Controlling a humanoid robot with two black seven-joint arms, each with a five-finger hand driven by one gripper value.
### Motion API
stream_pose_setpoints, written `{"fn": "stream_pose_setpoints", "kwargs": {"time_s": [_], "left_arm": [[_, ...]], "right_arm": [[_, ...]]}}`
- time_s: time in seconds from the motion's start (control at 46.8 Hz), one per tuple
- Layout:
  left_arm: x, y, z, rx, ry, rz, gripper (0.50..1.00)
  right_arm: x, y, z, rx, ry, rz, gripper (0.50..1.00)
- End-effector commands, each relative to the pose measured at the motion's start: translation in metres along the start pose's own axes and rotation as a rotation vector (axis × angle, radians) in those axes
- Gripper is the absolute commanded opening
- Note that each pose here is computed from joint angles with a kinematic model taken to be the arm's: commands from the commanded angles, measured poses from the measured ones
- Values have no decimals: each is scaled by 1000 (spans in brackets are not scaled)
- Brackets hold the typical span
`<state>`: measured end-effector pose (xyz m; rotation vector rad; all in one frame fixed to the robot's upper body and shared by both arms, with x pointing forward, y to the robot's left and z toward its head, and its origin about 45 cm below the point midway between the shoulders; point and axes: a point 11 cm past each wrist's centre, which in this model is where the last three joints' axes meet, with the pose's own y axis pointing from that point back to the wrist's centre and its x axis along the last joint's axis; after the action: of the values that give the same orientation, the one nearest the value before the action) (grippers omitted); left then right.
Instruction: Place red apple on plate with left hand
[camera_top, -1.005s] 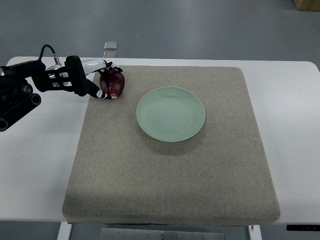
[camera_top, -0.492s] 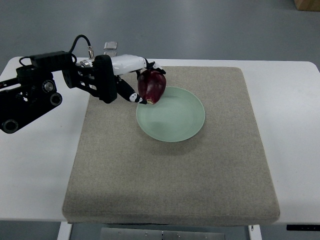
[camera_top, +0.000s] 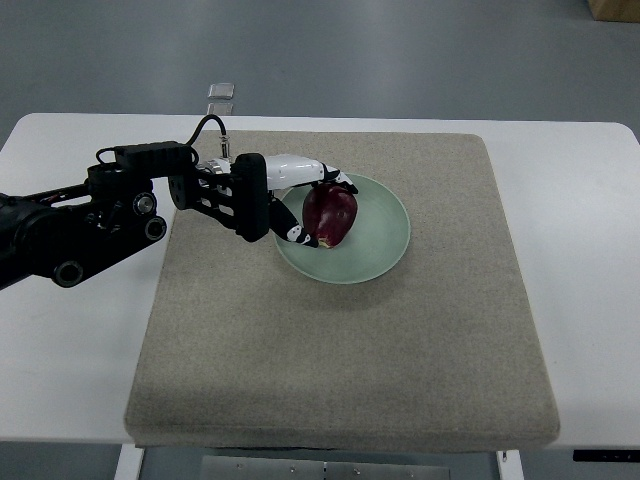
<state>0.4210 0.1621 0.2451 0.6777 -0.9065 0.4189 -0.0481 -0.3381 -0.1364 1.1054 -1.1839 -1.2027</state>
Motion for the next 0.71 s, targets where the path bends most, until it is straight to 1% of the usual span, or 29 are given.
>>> {"fn": "stream_pose_setpoints", "kwargs": {"time_s": [0.0, 0.257, 0.385, 0.534, 0.684], "left_arm": [[-1, 0, -2, 7, 0, -4, 990], [4, 3, -4, 8, 32, 11, 996], [23, 7, -4, -1, 92, 54, 996], [54, 22, -10, 3, 168, 121, 999], [84, 49, -24, 17, 285, 202, 999]], "right_arm": [[0, 0, 0, 0, -1, 0, 928], [0, 0, 0, 0, 0, 0, 928], [0, 0, 0, 0, 0, 0, 928], [0, 0, 0, 0, 0, 0, 928], [0, 0, 0, 0, 0, 0, 930]]}}
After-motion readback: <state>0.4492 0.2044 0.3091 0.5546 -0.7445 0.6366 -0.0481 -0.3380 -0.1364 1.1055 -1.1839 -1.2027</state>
